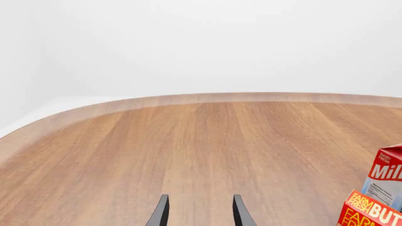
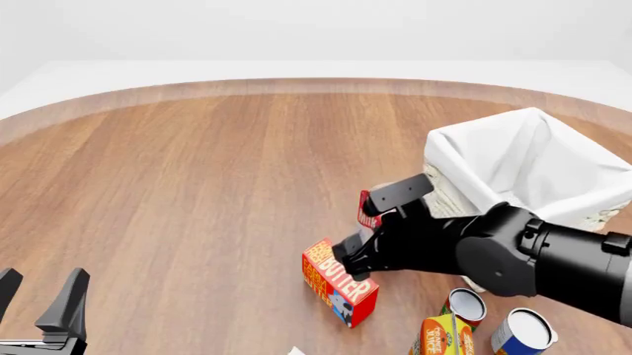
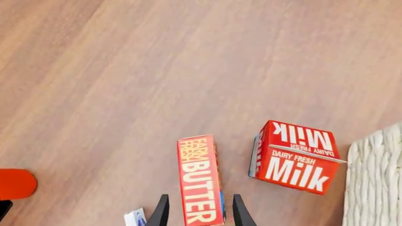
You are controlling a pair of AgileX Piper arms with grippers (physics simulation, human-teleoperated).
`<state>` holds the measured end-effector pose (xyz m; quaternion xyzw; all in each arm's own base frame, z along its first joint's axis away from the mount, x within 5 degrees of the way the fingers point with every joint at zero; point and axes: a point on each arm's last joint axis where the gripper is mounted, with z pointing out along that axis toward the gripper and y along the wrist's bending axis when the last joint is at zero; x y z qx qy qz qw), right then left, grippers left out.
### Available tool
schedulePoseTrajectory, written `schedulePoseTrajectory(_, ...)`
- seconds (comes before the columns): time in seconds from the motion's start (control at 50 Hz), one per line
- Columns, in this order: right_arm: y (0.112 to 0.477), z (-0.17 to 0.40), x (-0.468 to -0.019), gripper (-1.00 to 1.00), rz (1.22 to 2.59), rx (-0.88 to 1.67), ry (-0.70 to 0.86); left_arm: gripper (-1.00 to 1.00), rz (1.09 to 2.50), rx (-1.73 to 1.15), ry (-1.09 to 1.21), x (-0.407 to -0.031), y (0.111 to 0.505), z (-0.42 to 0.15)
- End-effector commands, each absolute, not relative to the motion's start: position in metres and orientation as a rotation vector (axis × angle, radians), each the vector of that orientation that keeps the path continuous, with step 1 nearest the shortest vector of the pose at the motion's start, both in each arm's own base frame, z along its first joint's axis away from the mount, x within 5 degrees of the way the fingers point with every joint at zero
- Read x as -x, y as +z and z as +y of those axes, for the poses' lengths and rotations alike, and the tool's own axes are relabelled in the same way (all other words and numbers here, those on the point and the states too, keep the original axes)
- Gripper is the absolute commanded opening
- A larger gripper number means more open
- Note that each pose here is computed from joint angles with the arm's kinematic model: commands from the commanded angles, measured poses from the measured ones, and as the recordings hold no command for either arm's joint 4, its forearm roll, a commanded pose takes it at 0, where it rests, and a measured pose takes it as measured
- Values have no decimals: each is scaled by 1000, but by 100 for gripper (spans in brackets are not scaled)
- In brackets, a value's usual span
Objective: Pick up the cream cheese box and the butter, and put them in the basket.
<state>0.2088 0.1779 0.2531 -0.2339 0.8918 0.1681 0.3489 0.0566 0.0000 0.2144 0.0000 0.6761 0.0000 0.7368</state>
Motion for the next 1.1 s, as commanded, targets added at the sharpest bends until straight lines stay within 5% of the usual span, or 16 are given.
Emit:
schedulePoseTrajectory(0.02, 244, 181, -211, 100, 2324, 601, 437, 100, 1485, 0, 0, -57, 214, 0)
schedulePoseTrajectory(1.1, 207, 190, -208, 100, 2402, 587, 447, 100, 1485, 0, 0, -57, 214, 0)
